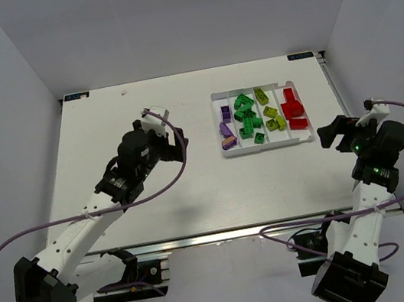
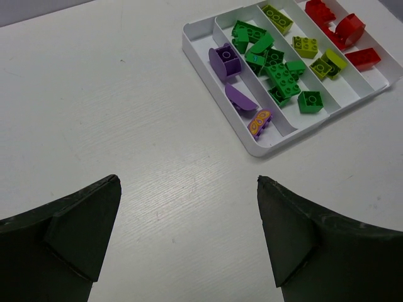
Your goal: Sort the legos into containers by color
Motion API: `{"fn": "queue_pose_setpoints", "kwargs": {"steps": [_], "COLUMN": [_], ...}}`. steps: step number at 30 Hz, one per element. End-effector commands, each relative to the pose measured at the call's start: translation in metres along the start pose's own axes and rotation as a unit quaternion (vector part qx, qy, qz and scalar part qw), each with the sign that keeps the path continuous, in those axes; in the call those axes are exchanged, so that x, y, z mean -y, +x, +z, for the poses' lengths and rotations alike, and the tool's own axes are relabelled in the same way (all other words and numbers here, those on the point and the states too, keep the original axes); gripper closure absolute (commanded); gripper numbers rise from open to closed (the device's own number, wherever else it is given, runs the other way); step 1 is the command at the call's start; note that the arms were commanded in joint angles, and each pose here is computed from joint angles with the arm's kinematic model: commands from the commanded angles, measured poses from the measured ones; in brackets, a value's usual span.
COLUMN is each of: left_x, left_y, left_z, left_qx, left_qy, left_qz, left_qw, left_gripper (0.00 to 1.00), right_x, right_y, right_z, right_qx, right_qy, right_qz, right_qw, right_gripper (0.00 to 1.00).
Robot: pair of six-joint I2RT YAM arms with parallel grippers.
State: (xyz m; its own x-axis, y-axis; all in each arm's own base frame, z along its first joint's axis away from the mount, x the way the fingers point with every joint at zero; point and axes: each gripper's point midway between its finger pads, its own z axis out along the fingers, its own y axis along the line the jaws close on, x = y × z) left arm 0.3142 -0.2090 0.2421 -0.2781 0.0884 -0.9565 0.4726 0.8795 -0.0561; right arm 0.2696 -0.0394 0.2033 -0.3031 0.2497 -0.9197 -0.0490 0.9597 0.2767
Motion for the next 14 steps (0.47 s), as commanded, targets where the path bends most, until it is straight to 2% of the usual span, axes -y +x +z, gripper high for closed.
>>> {"fn": "queue_pose_setpoints", "kwargs": {"steps": [1,14], "left_x": [0.001,-0.001], "left_y": [-0.024,-0.018], "left_z": [-0.011,-0.008], "left_qx": [0.037,0.031], "left_qy": [0.006,0.004], "left_qz": [0.002,0.009], "left_qw": [0.999,0.999], "left_gripper": [0.02,0.02], "right_x": [-0.002,-0.012], "right_y": [-0.012,-0.024], "right_z": [-0.003,-0.011], "right_qx": [0.022,0.049], "right_qy": [-0.014,-0.023], "right_qz": [-0.02,-0.029], "right_qw": [0.999,0.998], "right_gripper": [0.1,0.1]}}
